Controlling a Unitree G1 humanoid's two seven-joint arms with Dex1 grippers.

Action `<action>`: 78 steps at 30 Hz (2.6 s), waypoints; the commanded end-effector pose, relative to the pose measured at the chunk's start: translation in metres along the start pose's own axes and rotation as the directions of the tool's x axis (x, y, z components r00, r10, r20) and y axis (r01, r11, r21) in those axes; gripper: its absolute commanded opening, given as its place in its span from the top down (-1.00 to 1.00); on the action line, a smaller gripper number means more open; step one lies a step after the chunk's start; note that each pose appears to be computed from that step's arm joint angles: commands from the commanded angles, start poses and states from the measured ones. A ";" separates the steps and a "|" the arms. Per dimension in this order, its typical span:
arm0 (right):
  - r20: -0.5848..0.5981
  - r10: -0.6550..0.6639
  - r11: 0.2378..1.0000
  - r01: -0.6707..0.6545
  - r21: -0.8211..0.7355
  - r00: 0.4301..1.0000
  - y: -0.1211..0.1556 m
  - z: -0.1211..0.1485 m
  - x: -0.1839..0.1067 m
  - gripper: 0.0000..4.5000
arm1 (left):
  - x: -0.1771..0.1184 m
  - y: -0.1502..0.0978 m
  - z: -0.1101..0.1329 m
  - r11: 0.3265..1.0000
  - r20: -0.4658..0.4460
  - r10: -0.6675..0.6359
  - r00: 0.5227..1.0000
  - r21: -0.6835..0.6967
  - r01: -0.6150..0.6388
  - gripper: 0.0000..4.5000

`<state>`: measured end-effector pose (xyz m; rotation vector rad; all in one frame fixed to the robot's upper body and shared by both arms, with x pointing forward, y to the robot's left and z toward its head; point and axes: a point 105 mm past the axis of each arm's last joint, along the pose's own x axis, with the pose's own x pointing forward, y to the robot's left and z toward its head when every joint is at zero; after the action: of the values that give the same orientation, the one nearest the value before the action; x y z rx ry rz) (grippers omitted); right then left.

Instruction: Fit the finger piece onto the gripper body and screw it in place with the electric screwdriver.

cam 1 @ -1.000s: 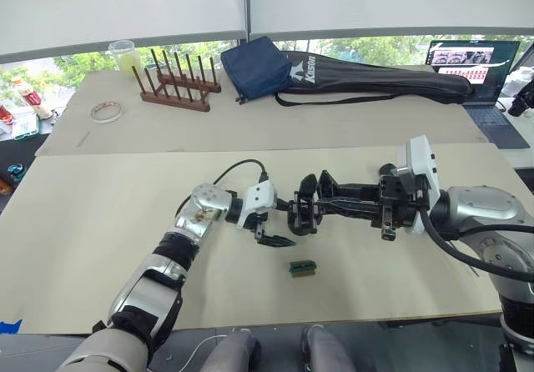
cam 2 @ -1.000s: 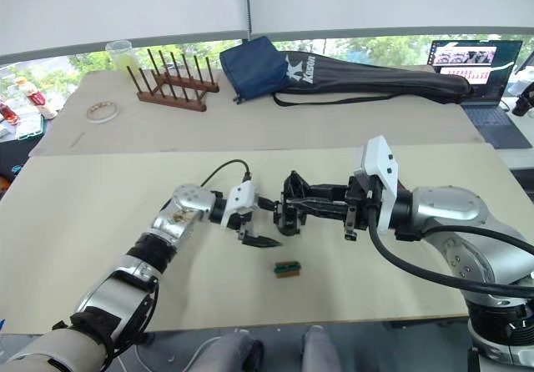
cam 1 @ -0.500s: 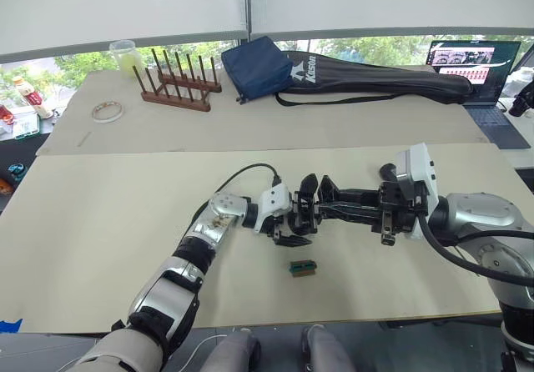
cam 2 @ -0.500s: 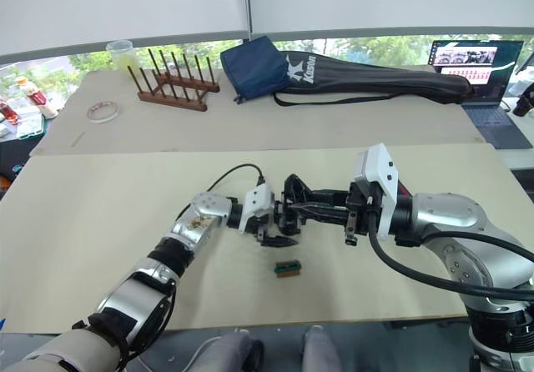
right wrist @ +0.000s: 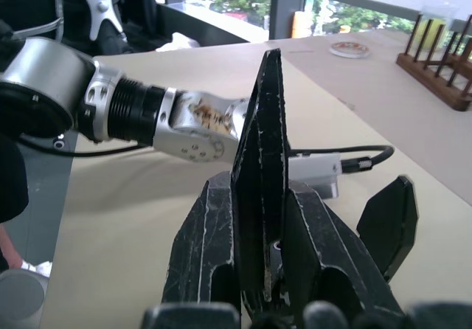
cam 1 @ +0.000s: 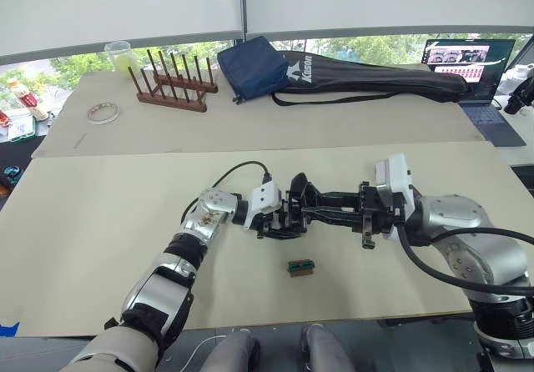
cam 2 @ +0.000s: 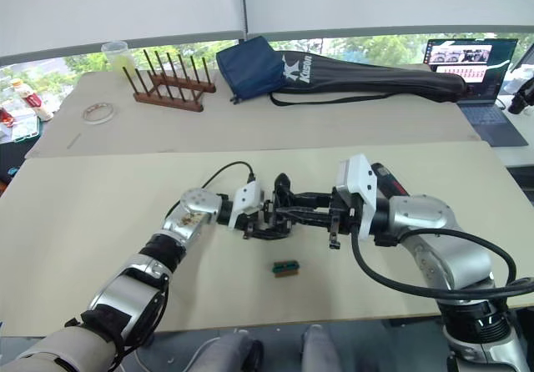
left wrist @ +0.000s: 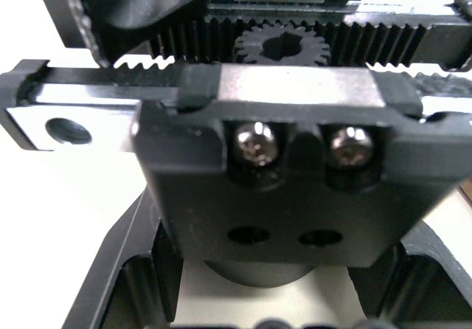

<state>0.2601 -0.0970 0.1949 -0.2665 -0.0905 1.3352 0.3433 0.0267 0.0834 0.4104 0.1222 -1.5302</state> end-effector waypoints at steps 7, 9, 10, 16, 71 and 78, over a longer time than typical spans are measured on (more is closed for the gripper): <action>0.050 0.042 0.997 -0.039 -0.061 0.998 -0.004 -0.005 0.018 0.82 | -0.007 -0.001 0.009 0.999 0.021 0.017 1.000 0.031 -0.018 -0.05; 0.057 0.041 0.998 -0.038 -0.058 0.998 -0.007 -0.008 0.022 0.82 | -0.005 -0.001 0.009 0.999 0.021 0.024 0.999 0.026 -0.025 -0.05; 0.060 0.041 0.998 -0.037 -0.056 0.997 -0.009 -0.009 0.024 0.82 | -0.005 0.000 0.008 0.999 0.021 0.026 0.999 0.025 -0.026 -0.05; 0.064 0.054 0.998 -0.051 -0.048 0.996 -0.010 -0.017 0.031 0.82 | -0.006 0.000 0.008 0.999 0.017 0.033 0.999 0.023 -0.034 -0.05; 0.066 0.085 0.996 -0.083 -0.034 0.994 -0.015 -0.008 0.024 0.82 | -0.008 -0.004 0.007 0.999 0.019 0.049 0.999 0.013 -0.050 -0.05; 0.054 0.106 0.994 -0.105 -0.031 0.993 -0.010 -0.017 0.035 0.82 | -0.006 -0.004 0.007 0.999 0.022 0.049 0.999 0.012 -0.049 -0.05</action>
<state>0.2831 -0.0701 0.1707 -0.2392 -0.0898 1.4391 0.3375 0.0345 0.0829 0.4096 0.1249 -1.4845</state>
